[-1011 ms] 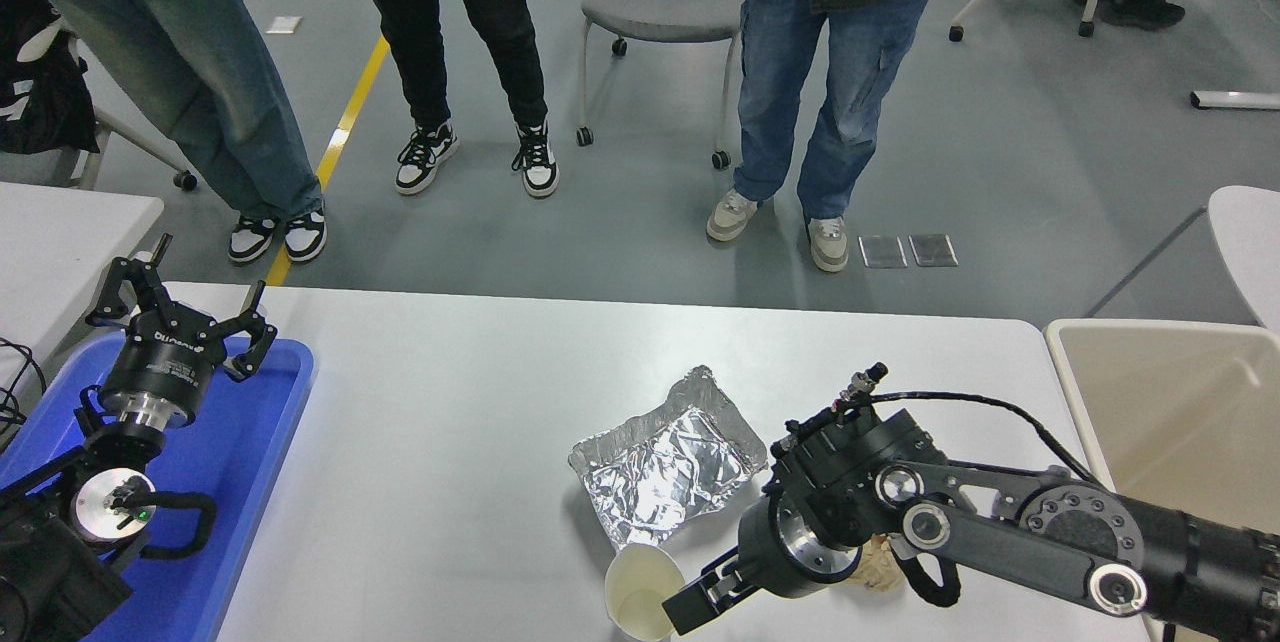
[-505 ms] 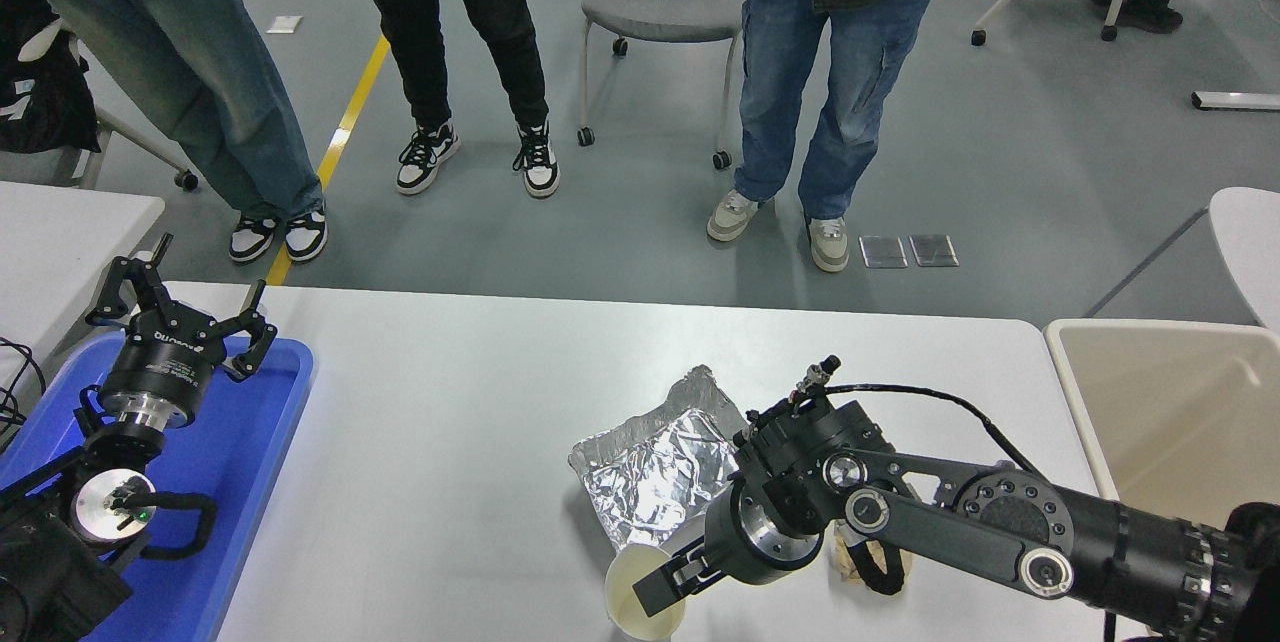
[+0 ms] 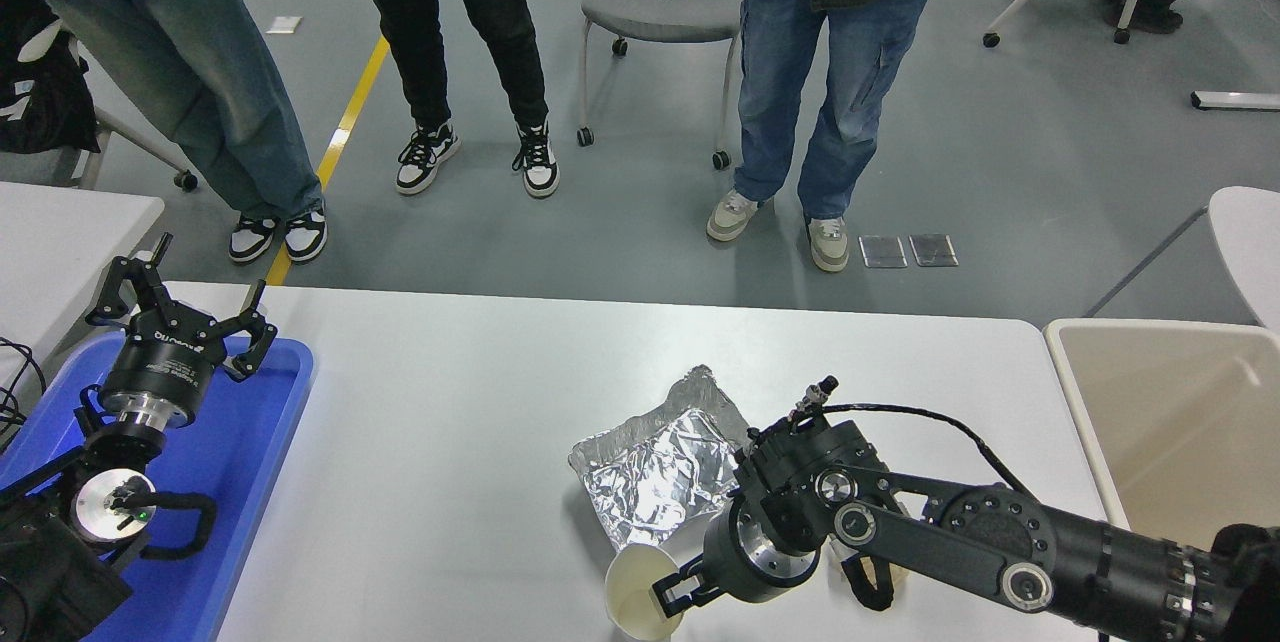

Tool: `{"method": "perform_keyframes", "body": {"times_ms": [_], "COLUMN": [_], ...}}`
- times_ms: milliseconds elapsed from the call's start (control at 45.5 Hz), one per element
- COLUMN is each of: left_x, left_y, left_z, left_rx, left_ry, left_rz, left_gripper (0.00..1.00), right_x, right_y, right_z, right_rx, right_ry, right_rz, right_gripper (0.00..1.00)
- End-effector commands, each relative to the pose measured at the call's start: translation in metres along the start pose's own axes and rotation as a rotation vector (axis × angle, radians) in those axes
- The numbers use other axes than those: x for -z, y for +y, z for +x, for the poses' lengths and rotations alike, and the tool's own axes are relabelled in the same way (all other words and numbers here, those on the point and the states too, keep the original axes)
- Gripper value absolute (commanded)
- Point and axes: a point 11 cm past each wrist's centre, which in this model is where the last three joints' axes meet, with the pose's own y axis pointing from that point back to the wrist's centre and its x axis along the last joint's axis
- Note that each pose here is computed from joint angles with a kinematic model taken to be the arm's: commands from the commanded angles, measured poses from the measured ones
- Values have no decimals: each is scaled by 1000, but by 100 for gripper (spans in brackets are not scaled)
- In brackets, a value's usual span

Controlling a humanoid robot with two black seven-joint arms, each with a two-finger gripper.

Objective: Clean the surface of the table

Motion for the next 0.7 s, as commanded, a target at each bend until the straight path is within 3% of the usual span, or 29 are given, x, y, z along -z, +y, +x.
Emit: {"method": "perform_keyframes", "body": {"times_ms": [0, 308, 549, 681], "left_x": [0, 0, 0, 0], "left_y": [0, 0, 0, 0], "left_z": [0, 0, 0, 0], "left_rx": [0, 0, 0, 0], "left_ry": [0, 0, 0, 0], "left_rz": [0, 0, 0, 0], "left_gripper": [100, 100, 100, 100], "right_x": [3, 15, -3, -21], "right_y": [4, 29, 130, 191], "right_z": [6, 23, 64, 89], "right_rx": [-19, -67, -87, -171], "right_ry": [-2, 3, -34, -16], "right_rz": [14, 67, 137, 90], "right_gripper": [0, 0, 0, 0]}}
